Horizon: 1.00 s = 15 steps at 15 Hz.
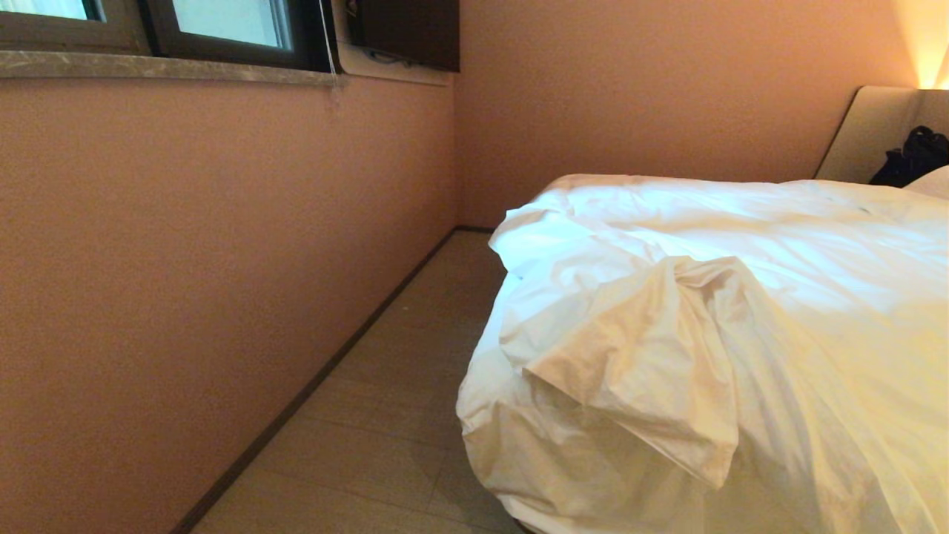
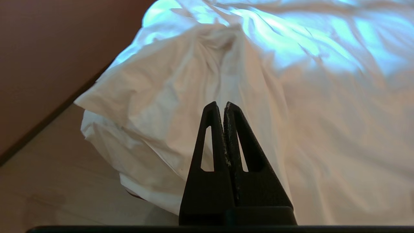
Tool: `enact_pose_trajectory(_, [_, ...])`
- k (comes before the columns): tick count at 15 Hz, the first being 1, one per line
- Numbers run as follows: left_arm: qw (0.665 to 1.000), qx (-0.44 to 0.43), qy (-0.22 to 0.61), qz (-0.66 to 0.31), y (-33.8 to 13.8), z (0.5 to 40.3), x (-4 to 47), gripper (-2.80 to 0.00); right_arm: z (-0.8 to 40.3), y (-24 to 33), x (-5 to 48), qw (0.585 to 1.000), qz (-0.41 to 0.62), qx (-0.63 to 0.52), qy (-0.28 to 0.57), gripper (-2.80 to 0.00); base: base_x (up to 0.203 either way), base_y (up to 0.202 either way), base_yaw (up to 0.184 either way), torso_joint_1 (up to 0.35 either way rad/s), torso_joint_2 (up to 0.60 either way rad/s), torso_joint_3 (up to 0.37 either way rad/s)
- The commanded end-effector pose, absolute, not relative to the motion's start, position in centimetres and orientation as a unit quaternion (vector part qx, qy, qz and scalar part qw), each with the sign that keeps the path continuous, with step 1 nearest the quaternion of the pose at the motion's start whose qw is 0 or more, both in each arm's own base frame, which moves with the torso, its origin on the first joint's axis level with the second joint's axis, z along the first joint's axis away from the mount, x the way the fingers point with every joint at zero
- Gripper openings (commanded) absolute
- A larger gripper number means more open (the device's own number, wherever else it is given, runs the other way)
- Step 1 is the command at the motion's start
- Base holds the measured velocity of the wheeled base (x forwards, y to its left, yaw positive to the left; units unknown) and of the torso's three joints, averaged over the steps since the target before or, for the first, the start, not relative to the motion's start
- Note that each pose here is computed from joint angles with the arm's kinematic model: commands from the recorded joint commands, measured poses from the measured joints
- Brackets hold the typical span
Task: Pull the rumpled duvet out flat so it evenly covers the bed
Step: Flatten the corners of the folded blanket
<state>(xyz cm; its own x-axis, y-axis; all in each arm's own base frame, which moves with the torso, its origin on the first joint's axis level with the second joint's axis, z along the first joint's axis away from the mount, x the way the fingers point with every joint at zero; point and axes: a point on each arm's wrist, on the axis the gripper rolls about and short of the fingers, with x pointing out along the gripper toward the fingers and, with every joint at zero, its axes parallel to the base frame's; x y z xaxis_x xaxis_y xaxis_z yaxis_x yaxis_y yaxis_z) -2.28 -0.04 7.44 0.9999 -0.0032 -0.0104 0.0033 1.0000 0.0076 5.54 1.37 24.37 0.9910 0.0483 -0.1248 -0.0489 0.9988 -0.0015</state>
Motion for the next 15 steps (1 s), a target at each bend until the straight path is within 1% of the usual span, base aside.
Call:
enact_pose_trajectory(1, [1.0,0.004,0.005,-0.002,0.0,7.4,-2.3,-2.8,22.6,0.7,4.2,0.998,0.0,0.014,0.056,-2.8,0.0,0.0,0.0,0.0,0.0,0.0])
enact_pose_trajectory(3, [1.0,0.004,0.005,-0.002,0.0,7.4,-2.3,-2.8,20.7,0.3,3.0,0.999,0.001,0.018,0.046,-2.8,0.0,0.0,0.0,0.0,0.0,0.0])
enact_pose_trajectory(7, [1.0,0.004,0.005,-0.002,0.0,7.4,-2.3,-2.8,18.3,-0.2,1.8,0.999,0.001,0.028,0.039,-2.8,0.0,0.0,0.0,0.0,0.0,0.0])
enact_pose_trajectory(15, [1.0,0.004,0.005,-0.002,0.0,7.4,-2.3,-2.8,14.9,-1.1,-0.7,0.998,-0.01,0.059,0.006,-2.8,0.0,0.0,0.0,0.0,0.0,0.0])
